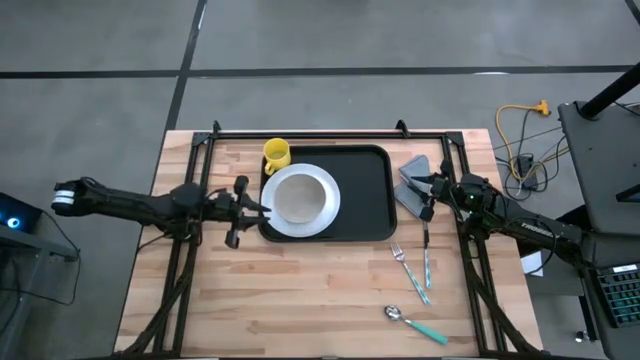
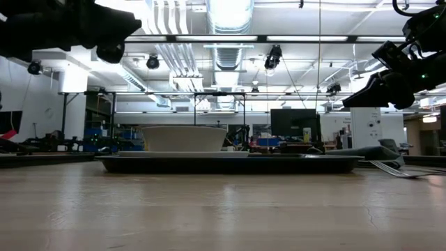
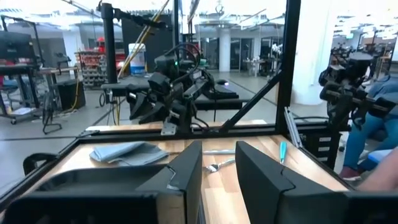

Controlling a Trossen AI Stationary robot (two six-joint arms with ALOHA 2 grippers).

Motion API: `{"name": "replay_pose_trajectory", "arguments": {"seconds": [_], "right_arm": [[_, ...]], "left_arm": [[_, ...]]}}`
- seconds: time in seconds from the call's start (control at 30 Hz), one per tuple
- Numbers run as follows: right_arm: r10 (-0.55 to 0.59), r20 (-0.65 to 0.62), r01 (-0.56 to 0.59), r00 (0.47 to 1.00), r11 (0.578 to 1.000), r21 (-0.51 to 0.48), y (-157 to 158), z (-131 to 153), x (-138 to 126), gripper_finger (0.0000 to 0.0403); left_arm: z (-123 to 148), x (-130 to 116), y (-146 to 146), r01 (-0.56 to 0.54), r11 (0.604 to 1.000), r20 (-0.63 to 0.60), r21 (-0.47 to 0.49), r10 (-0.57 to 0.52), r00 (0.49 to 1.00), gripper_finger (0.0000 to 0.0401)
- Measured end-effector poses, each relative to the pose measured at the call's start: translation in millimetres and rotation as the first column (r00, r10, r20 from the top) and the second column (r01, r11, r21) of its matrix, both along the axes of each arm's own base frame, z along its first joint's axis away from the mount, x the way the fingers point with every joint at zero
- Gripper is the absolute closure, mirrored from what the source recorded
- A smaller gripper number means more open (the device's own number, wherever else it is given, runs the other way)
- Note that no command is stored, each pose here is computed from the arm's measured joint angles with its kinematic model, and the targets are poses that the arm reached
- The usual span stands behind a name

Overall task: Set up tray
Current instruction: Put the gray napkin on the black serving tray to the right of the white plate

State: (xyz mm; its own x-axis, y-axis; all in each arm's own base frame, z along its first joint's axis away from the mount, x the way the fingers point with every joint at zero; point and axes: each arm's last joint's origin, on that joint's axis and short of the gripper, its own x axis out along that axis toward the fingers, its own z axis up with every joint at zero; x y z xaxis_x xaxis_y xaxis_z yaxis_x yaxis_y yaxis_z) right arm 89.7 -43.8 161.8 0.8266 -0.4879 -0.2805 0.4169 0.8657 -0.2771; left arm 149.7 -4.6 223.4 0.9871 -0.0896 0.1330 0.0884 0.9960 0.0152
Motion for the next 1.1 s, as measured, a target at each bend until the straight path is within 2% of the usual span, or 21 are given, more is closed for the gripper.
{"name": "replay_pose_trajectory", "arguments": {"seconds": [0.27,0.67,1.1], "right_arm": [[0.000,0.000,0.000,1.000,1.000,0.000,0,0,0,0.0280],[-0.001,0.000,0.001,1.000,1.000,0.000,0,0,0,0.0280],[-0.001,0.000,0.001,1.000,1.000,0.000,0,0,0,0.0280]], "left_arm": [[8,-11,0,0.001,1.000,0.077,-0.001,-0.001,0.997,0.0318],[14,-19,0,0.007,1.000,0.127,-0.012,-0.005,0.992,0.0318],[-2,-44,1,0.010,1.000,0.245,-0.017,-0.005,0.969,0.0318]]}}
